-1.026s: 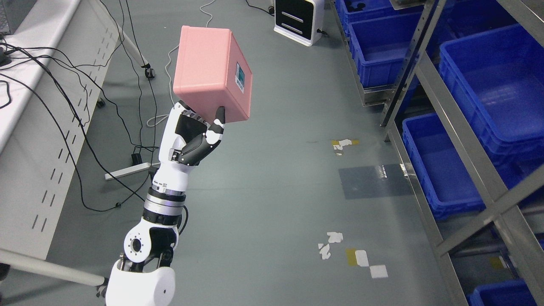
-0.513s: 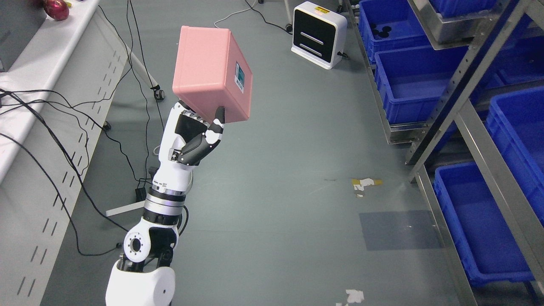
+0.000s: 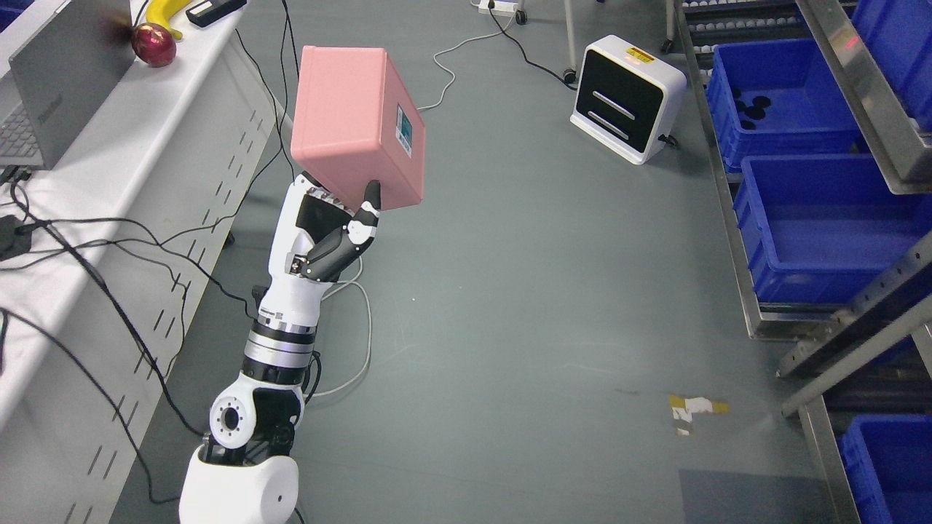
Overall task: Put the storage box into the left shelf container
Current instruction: 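Hold the pink box up in the left hand while the robot turns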
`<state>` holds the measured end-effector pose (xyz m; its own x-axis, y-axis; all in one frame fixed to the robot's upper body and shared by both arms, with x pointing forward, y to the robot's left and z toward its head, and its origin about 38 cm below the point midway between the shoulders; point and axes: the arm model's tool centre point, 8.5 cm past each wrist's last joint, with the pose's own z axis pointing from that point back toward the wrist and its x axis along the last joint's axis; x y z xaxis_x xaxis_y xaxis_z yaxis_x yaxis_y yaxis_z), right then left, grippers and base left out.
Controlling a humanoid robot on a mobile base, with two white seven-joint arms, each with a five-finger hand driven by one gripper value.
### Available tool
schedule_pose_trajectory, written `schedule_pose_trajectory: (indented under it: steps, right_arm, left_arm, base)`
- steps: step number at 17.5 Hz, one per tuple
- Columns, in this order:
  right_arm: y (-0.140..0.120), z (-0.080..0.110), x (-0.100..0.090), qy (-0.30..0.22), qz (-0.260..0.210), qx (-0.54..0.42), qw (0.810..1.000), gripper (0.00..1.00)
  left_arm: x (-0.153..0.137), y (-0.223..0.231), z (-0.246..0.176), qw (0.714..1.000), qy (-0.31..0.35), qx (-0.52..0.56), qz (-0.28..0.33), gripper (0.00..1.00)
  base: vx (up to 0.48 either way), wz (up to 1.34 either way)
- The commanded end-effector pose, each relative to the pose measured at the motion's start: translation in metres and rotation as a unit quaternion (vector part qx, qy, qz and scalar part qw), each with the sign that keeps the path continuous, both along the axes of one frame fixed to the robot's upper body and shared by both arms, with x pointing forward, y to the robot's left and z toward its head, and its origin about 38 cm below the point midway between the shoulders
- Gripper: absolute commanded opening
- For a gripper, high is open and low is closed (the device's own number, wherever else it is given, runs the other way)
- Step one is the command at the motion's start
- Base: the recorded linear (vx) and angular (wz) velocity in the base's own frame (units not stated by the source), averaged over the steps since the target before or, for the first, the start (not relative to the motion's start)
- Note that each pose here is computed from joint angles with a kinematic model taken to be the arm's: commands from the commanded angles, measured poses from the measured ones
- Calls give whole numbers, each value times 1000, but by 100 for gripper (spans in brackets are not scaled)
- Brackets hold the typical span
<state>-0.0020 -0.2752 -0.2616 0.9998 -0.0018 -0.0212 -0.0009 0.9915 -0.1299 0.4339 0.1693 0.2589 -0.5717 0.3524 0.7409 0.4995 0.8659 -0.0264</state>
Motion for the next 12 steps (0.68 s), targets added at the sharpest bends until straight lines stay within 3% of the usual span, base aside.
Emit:
schedule_pose_trajectory:
  steps: [1, 6, 10, 12]
  right_arm:
    - [-11, 1, 0, -4, -1, -9, 1000, 100]
    - [-11, 1, 0, -4, -1, -9, 1000, 100]
    - [-11, 1, 0, -4, -1, -9, 1000, 100]
    - [-11, 1, 0, -4, -1, -9, 1000, 100]
  left_arm:
    - [3, 7, 0, 1000, 1, 8, 6, 3]
    - [5, 16, 4, 1000, -3, 2, 18, 3]
    - [2, 13, -3, 1000, 4, 5, 13, 3]
    - [-9, 2, -28, 999, 25, 23, -15, 3]
  base:
    - [468, 36]
    - [475, -404]
    - [399, -1071]
    - [285, -1257]
